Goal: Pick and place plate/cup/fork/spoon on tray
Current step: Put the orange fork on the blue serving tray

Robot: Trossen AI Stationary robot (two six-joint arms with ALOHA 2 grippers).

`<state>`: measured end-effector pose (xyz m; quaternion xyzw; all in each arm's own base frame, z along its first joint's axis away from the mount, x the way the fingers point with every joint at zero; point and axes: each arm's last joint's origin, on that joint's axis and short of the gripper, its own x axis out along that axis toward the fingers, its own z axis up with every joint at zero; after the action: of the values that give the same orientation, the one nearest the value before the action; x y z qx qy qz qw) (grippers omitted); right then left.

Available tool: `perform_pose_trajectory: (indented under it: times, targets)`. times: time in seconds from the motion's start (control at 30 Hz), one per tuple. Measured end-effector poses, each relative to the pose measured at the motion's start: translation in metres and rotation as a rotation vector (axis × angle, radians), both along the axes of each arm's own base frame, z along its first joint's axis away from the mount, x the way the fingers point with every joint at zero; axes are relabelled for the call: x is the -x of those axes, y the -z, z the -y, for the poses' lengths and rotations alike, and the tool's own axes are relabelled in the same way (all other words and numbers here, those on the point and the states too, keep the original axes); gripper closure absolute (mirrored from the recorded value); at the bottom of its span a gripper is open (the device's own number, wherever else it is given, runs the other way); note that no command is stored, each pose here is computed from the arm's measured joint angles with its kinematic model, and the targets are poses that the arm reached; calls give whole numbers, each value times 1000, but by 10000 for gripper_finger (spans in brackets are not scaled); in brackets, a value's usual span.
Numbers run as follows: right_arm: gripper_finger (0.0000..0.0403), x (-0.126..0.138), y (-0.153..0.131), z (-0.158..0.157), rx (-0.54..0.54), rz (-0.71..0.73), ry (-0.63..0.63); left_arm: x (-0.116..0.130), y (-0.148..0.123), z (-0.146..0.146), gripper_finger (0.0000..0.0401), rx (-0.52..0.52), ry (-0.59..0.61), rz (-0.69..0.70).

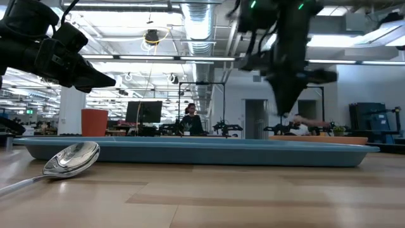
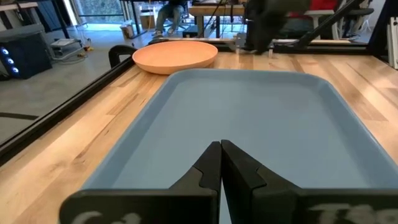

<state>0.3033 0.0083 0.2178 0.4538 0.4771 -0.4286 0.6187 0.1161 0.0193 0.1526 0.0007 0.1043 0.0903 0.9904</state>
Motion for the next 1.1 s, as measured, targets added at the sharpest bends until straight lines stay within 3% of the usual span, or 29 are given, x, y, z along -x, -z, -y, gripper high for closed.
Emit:
perform_pose_trajectory:
  times: [0.2,0.47,1.1]
  targets:
    - [382,-12,32,37,-64,-88,19,0,0,0,401,0,-1,-4]
    - [380,-16,60,50,-104,-198,44,0,1,0,401,0,0,-10]
    - [383,-10,60,67,-59,-238,82,0,1,0,401,0,0,-10]
